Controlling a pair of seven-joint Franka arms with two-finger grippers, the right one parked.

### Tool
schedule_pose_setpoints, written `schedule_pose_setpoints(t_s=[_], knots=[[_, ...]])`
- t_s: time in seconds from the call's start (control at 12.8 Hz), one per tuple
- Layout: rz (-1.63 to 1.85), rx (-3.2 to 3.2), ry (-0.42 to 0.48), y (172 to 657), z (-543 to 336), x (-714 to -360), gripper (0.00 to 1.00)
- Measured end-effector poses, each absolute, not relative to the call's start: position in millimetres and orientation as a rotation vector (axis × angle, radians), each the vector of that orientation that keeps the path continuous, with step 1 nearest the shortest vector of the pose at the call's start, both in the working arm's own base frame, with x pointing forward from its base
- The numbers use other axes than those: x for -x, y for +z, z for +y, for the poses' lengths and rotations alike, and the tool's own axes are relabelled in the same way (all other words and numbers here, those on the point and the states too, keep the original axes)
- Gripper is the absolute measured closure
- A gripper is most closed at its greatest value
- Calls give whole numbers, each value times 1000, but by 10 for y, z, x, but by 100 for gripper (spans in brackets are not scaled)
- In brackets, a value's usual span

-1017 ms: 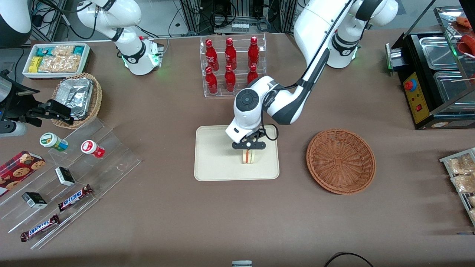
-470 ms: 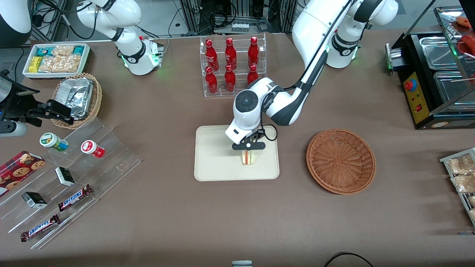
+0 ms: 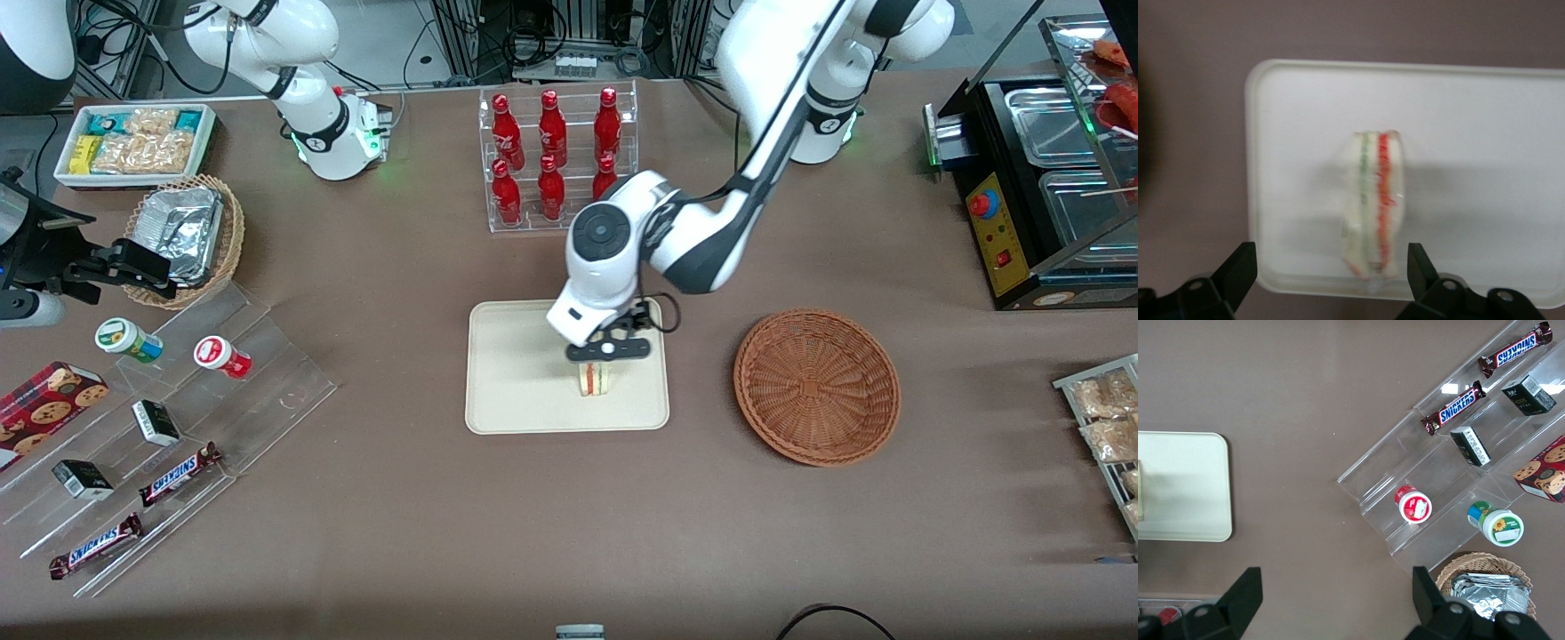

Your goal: Place sandwich from basket to tray

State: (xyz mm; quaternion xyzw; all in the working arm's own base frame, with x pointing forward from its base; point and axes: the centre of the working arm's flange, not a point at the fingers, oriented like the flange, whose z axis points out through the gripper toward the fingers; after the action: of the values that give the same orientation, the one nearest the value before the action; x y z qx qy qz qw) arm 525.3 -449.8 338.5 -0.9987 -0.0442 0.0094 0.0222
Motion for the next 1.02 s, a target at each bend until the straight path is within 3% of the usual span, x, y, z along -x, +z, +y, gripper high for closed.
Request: schedule_pose_setpoints(t_s=[0.31,0.63,1.02], knots=[[-179,3057,96,4396,-3280,-5685,0],[-98,3054,151,5232,-2235,-5701,0],[53,3065,239,5586,-1120,-5712,0]])
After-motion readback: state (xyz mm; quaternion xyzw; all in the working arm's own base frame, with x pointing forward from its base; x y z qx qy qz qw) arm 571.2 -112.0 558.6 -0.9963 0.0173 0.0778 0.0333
